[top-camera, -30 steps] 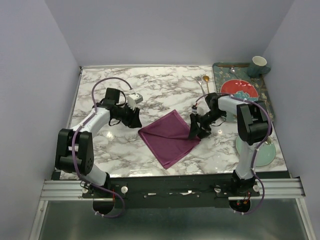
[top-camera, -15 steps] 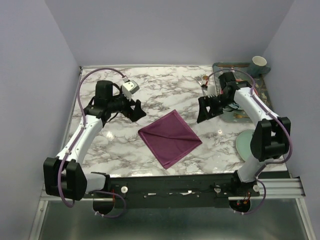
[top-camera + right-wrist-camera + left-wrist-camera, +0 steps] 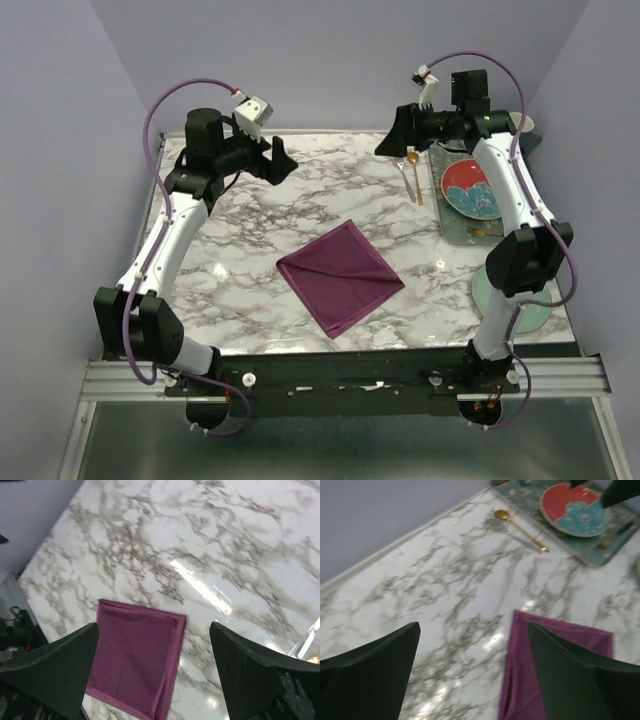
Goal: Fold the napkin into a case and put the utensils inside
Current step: Smooth out the upper triangle-folded napkin at the center of the board, then rotate the upper triangle-folded napkin at the center of the board.
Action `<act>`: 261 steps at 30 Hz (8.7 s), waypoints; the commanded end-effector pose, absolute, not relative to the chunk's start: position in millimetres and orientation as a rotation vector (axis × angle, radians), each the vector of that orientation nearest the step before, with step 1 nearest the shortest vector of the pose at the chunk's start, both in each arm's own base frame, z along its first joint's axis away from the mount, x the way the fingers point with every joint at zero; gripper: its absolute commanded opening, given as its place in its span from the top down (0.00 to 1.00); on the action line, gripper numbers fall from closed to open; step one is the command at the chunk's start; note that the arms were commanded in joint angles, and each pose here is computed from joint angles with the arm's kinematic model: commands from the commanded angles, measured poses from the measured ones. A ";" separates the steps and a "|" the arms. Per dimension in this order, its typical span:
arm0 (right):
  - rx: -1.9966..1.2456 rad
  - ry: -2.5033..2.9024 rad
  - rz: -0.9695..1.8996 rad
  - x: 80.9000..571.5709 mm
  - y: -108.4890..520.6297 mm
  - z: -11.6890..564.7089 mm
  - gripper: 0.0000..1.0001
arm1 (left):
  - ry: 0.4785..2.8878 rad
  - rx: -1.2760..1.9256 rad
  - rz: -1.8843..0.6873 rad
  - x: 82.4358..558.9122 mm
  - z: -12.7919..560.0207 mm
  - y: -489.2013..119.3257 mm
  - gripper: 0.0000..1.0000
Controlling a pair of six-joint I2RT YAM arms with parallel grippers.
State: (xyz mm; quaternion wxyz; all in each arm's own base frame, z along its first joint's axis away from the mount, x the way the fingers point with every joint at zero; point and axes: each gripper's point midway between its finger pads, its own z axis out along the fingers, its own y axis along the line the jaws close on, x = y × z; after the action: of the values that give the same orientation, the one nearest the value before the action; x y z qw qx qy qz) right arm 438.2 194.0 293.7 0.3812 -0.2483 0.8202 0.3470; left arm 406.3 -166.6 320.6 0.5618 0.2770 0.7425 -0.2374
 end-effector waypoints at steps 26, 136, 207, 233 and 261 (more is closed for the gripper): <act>-0.536 2.601 1.825 231.5 287.4 91.3 0.00 | 2.246 0.152 -1.664 280.7 109.9 -296.7 0.01; -0.206 2.791 1.699 218.9 229.3 15.9 0.00 | 2.483 -0.122 -1.488 295.8 7.6 -222.8 0.01; -0.196 2.903 1.379 240.5 201.0 24.4 0.48 | 2.326 0.103 -1.647 304.6 83.2 -239.9 0.01; -0.457 2.972 0.675 261.1 136.5 25.8 0.47 | 2.245 1.414 -0.444 324.1 50.0 -233.2 0.64; -0.273 3.098 1.080 237.8 161.7 10.9 0.55 | 2.386 1.532 -0.445 245.3 -0.5 -218.5 0.70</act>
State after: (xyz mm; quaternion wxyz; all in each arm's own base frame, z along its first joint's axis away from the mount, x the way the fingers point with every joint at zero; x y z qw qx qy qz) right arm 228.8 168.7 20.3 -0.0891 -0.0818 0.9332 0.3385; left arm 276.2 -239.3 23.3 0.2017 0.5321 0.8059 -0.1635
